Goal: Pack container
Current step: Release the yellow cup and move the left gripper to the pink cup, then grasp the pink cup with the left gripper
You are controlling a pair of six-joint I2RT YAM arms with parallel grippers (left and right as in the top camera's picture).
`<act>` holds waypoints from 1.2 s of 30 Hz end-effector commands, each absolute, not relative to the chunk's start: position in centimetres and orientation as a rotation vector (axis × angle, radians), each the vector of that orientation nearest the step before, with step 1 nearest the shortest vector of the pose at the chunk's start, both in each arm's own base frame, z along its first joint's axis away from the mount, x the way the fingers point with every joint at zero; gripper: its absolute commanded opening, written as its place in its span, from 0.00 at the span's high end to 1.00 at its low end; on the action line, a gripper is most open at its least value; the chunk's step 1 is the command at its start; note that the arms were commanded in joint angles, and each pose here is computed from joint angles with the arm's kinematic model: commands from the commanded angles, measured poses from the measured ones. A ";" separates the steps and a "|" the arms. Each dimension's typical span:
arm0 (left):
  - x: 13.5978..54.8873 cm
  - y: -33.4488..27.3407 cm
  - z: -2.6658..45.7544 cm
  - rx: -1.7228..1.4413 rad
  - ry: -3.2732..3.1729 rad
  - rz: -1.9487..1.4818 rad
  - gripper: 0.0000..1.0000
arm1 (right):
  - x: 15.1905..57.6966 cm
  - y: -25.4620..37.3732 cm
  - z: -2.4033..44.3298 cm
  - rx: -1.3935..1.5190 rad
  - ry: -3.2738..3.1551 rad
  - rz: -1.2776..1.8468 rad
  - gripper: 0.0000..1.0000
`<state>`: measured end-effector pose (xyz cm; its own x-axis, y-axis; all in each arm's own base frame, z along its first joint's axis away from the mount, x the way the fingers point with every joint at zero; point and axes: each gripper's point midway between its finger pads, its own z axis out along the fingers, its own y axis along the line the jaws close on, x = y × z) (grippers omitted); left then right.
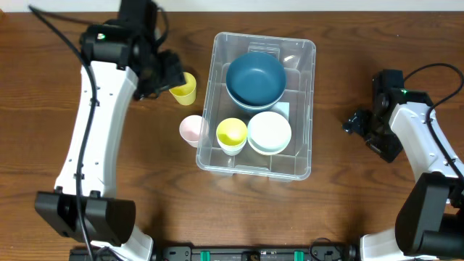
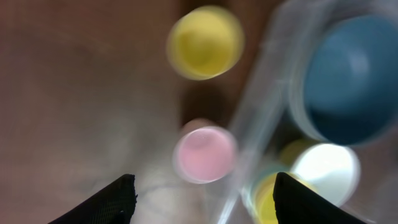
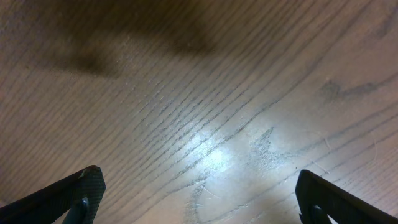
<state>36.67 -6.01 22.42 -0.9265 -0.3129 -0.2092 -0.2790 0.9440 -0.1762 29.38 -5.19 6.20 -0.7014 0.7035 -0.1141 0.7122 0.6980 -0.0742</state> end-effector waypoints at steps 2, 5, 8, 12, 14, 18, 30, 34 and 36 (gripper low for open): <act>34.1 -4.4 15.4 -0.539 3.056 -0.101 0.29 | 29.4 -5.4 6.2 1.203 2.810 -0.184 0.01; 33.5 -4.4 12.9 -0.529 3.090 -0.099 0.29 | 29.4 -5.4 6.2 1.203 2.810 -0.183 0.01; 33.0 -4.5 11.3 -0.528 3.111 -0.105 0.29 | 29.4 -5.4 6.2 1.203 2.810 -0.184 0.01; 32.4 -4.5 10.0 -0.524 3.131 -0.098 0.29 | 29.4 -5.4 6.2 1.203 2.810 -0.184 0.01; 32.3 -4.5 9.4 -0.510 3.134 -0.099 0.29 | 29.4 -5.4 6.2 1.203 2.810 -0.184 0.01; 32.4 -5.8 7.9 -0.407 3.138 -0.210 0.29 | 29.4 -5.4 6.2 1.203 2.810 -0.184 0.01; 31.8 -6.2 4.6 -0.380 3.127 -0.218 0.36 | 29.4 -5.4 6.2 1.203 2.810 -0.184 0.01; 31.9 -6.2 4.6 -0.380 3.124 -0.214 0.81 | 29.4 -5.4 6.2 1.203 2.810 -0.184 0.01; 31.9 -6.2 4.6 -0.379 3.123 -0.215 0.94 | 29.4 -5.4 6.2 1.203 2.810 -0.184 0.01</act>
